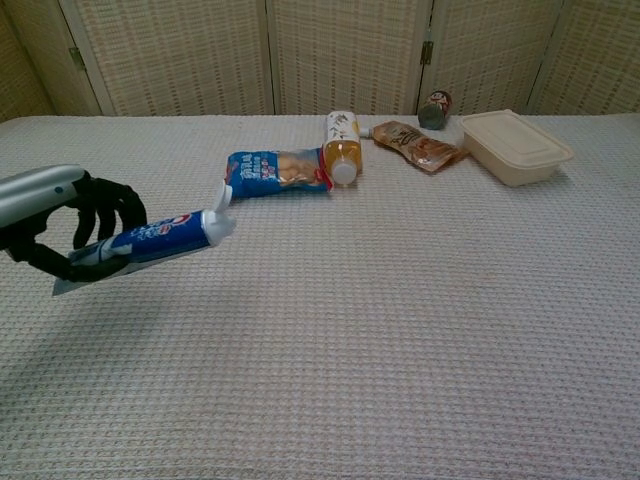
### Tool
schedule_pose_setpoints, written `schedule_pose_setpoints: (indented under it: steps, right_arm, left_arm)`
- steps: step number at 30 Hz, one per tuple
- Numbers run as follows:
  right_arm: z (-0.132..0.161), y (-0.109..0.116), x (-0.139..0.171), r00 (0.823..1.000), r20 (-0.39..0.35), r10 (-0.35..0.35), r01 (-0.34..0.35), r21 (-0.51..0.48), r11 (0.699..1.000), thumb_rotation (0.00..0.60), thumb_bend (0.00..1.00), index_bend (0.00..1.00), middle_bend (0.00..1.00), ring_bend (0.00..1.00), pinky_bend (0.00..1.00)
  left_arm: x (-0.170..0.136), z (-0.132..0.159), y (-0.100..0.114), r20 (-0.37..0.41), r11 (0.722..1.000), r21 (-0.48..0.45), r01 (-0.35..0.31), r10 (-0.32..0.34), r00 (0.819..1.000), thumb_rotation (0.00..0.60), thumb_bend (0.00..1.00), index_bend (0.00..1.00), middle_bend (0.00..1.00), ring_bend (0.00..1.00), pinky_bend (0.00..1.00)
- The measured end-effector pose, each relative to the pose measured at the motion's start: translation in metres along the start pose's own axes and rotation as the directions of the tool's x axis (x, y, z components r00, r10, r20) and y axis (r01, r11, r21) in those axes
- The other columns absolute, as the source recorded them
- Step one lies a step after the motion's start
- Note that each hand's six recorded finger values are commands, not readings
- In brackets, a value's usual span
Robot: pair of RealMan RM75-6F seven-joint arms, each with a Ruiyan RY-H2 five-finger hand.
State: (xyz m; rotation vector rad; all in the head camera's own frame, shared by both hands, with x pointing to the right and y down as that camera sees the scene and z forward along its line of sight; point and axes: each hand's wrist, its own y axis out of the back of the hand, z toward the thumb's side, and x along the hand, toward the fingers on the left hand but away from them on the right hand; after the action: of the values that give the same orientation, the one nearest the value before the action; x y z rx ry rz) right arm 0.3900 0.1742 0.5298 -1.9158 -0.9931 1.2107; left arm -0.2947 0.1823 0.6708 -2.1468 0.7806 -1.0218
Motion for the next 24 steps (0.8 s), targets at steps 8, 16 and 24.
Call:
schedule_pose_setpoints:
  steps: [8, 16, 24]
  right_arm:
    - [0.064, -0.003, -0.046, 0.976, -0.209, 0.06, -0.067, -0.027, 0.997, 0.597, 0.23, 0.26, 0.1, 0.04, 0.0]
    - [0.123, -0.015, -0.085, 0.925, -0.353, 0.142, -0.162, -0.029, 0.986, 0.502, 0.26, 0.29, 0.1, 0.04, 0.0]
    - [0.167, -0.038, -0.11, 0.875, -0.428, 0.227, -0.257, -0.014, 0.966, 0.495, 0.27, 0.3, 0.1, 0.03, 0.0]
  left_arm:
    - [0.028, 0.042, 0.018, 0.086, 0.997, -0.07, 0.017, -0.011, 0.996, 0.6, 0.82, 0.71, 0.76, 0.69, 0.67]
    - [0.048, 0.078, 0.029, 0.137, 0.996, -0.084, 0.027, -0.015, 0.99, 0.6, 0.83, 0.71, 0.76, 0.69, 0.68]
    - [0.057, 0.1, 0.026, 0.157, 0.996, -0.082, 0.042, -0.029, 0.987, 0.6, 0.83, 0.71, 0.76, 0.69, 0.68]
